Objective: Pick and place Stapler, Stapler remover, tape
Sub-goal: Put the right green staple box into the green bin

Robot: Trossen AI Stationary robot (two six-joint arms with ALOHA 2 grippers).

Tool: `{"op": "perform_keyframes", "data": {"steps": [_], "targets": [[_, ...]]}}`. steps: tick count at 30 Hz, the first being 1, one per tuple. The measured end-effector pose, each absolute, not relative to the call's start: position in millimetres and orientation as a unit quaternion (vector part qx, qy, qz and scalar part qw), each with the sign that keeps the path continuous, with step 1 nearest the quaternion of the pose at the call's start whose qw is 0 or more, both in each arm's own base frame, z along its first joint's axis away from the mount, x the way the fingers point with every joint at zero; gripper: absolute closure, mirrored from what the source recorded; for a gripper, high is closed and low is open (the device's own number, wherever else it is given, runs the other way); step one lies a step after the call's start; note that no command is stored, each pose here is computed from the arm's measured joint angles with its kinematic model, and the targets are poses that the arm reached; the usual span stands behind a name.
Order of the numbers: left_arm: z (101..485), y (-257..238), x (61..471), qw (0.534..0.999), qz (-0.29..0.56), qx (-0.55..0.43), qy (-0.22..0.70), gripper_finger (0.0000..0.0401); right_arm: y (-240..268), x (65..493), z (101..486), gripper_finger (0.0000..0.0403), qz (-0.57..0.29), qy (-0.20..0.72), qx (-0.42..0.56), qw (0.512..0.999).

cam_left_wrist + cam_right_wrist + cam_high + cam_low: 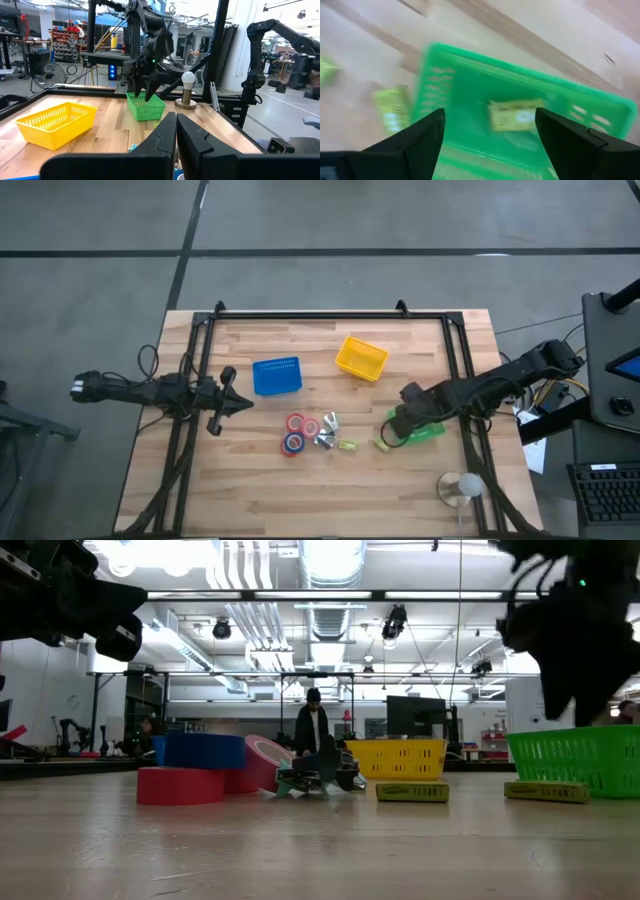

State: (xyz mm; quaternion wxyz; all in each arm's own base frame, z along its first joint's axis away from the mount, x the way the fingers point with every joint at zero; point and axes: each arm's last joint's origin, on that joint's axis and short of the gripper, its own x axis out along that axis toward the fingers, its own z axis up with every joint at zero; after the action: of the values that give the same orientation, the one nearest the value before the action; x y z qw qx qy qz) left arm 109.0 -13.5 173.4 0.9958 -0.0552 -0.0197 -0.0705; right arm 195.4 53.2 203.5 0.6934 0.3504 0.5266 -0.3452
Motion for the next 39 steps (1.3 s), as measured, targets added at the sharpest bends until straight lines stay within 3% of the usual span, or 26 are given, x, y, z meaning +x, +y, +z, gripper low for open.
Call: {"op": "perform_keyframes", "data": {"steps": [12, 17, 23, 39], "targets": [[173, -14, 109, 0.996, -0.071, -0.055, -0.019, 0.0385, 74, 254, 219, 0.0117, -0.235, 0.513, 0.283, 0.775], [173, -14, 109, 0.996, -0.071, -0.055, -0.019, 0.0385, 93, 289, 208, 0.0117, -0.197, 0.558, 0.241, 0.769], [173, -13, 109, 0.996, -0.070, -0.055, -0.017, 0.0385, 104, 314, 191, 0.0130, -0.186, 0.628, 0.203, 0.728], [172, -14, 109, 0.996, -0.070, -0.055, -0.015, 0.0385, 106, 319, 169, 0.0152, -0.214, 0.677, 0.193, 0.677]]}}
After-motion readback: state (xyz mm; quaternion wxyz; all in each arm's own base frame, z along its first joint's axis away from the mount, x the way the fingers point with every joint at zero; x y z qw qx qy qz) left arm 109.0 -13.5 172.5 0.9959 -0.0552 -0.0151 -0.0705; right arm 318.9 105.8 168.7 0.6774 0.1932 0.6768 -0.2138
